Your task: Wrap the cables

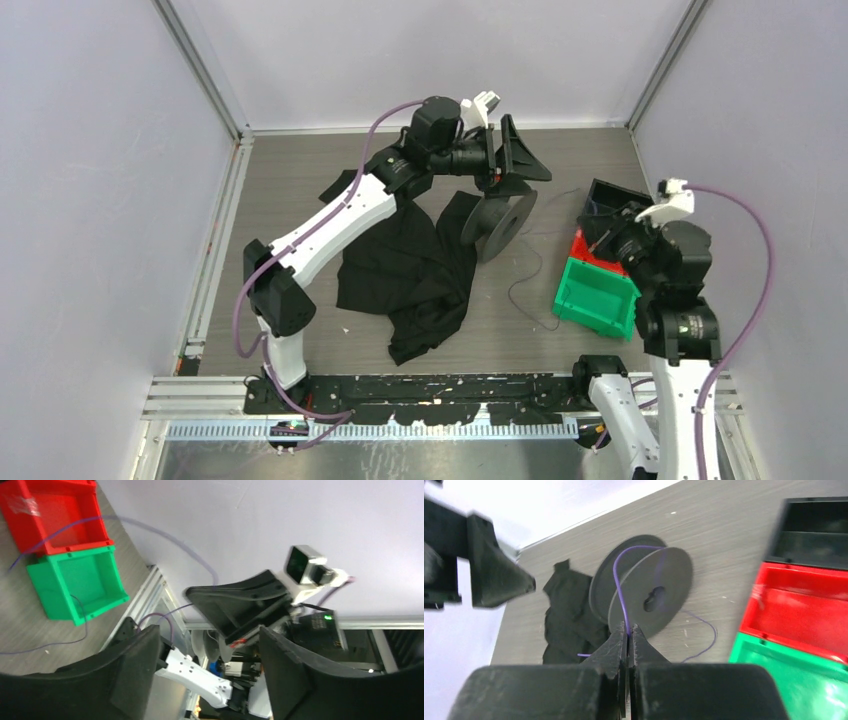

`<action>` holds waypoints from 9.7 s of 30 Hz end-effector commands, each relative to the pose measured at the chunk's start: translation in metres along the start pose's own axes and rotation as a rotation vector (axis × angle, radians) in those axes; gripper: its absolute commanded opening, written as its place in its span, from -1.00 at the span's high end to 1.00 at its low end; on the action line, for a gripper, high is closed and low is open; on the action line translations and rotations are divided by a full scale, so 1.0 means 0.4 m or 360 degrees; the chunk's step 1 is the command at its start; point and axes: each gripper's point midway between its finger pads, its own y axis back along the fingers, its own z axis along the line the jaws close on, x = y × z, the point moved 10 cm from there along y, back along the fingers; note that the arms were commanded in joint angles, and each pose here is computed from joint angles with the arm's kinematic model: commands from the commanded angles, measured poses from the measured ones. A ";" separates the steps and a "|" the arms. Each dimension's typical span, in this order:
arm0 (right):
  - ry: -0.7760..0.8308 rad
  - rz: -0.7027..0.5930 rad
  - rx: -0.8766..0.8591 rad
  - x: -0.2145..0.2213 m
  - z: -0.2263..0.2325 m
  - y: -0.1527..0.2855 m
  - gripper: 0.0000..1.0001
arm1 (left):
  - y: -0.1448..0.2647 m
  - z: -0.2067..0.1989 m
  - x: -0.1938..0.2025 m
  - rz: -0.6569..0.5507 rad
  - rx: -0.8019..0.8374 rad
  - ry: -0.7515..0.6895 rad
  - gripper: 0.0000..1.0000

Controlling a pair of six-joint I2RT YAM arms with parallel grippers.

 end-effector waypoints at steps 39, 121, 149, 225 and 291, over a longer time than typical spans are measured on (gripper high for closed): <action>0.0004 0.0449 0.0285 -0.035 0.107 -0.458 1.00 | 0.139 0.311 -0.074 0.0078 -0.0848 -0.1131 -0.84; 0.0531 0.0807 0.0271 0.084 0.179 -0.543 0.99 | 0.021 0.414 -0.028 -0.0429 -0.0790 -0.1498 -0.27; 0.0696 0.0301 -0.0061 0.065 0.153 -0.438 1.00 | 0.033 0.396 -0.025 -0.0444 -0.0787 -0.1475 -0.22; 0.0699 0.0037 -0.0265 0.152 0.125 -0.493 0.99 | -0.017 0.450 -0.037 -0.0293 -0.0777 -0.1507 0.32; 0.0411 0.0535 -0.0984 0.428 0.070 -0.496 -0.84 | 0.486 -0.105 0.029 0.0053 -0.0573 -0.1330 0.99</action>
